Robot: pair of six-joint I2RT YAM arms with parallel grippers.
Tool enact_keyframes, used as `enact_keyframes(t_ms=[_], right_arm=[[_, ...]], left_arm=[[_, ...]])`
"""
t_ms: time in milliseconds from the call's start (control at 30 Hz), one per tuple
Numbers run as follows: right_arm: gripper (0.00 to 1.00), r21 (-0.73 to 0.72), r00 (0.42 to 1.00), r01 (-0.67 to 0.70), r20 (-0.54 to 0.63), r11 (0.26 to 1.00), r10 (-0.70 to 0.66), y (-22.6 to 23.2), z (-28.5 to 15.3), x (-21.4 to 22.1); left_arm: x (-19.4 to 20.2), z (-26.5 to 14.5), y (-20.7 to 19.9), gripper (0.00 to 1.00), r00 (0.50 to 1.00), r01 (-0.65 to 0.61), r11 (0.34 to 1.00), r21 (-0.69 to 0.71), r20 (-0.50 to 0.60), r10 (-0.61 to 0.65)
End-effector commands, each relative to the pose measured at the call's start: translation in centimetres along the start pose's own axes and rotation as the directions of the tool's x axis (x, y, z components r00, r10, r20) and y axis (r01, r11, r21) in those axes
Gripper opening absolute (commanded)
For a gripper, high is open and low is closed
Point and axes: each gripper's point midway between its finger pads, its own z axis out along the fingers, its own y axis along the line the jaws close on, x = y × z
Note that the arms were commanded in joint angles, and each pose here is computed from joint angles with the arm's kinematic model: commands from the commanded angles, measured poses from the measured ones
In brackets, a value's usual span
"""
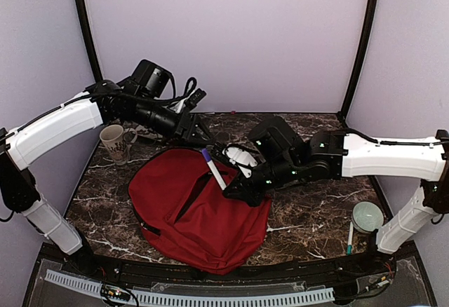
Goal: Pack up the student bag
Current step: Pass from the right arm to the left
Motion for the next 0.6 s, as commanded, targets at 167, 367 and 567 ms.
enact_keyframes(t_ms=[167,367,567], right_arm=[[0.0,0.015,0.998,0.018,0.053,1.0,-0.019,0.1,-0.8,-1.4],[0.0,0.021,0.998,0.016,0.058,1.0,-0.018,0.0,-0.9,-1.5],[0.0,0.023,0.998,0.018,0.055,1.0,-0.02,-0.1,-0.6,-1.6]], left_arm=[[1.6,-1.7,-1.1,0.4,0.998,-0.053,0.998,0.033,-0.03,0.054],[2.3,-1.6,-0.5,0.38,0.996,-0.055,0.998,0.006,-0.066,0.056],[2.1,-1.3,-0.7,0.35,0.996,-0.052,0.998,0.029,-0.067,0.053]])
